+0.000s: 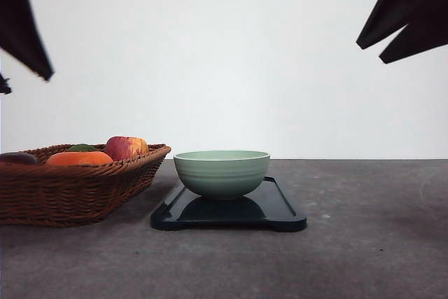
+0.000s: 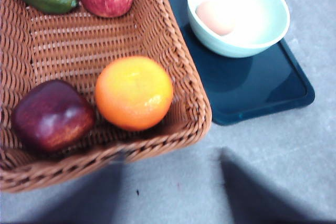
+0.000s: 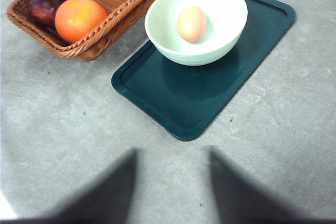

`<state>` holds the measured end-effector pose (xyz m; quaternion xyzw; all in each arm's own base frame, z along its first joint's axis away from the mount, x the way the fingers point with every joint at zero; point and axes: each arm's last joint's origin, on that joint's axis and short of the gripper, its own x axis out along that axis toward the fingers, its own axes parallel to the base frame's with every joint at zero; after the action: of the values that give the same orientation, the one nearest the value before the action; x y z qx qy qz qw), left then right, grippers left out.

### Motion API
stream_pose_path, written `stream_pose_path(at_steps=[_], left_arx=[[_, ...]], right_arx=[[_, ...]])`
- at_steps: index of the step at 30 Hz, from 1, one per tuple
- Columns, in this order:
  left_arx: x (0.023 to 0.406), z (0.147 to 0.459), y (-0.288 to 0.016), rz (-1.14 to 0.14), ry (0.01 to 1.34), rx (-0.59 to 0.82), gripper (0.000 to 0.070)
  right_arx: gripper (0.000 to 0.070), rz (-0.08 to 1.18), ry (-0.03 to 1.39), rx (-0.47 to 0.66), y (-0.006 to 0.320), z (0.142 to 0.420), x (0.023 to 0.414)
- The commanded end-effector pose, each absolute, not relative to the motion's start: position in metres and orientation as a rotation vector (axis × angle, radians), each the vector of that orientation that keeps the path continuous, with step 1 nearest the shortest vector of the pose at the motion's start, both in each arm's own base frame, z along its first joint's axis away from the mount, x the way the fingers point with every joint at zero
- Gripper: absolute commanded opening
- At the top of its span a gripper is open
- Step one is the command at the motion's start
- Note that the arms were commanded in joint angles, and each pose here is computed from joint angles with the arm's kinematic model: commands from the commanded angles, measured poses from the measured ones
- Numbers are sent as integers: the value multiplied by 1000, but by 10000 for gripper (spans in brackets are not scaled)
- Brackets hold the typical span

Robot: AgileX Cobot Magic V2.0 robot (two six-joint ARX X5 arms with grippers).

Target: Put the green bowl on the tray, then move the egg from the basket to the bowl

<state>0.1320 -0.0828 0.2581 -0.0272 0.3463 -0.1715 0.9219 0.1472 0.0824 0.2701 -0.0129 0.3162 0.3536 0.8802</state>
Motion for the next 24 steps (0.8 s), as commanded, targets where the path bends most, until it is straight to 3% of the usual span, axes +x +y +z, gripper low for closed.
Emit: stream_pose_path(at_steps=[1, 16, 20, 24], left_arx=[[133, 260, -84, -354, 703, -59, 5], [133, 261, -84, -355, 690, -64, 0], [132, 260, -74, -353, 635, 22, 0], [129, 246, -53, -256, 516, -40, 0]], right_arx=[[16, 750, 655, -30, 84, 271, 148], [13, 766, 660, -25, 84, 270, 148], [13, 766, 660, -25, 84, 270, 148], [13, 766, 660, -25, 84, 270, 148]])
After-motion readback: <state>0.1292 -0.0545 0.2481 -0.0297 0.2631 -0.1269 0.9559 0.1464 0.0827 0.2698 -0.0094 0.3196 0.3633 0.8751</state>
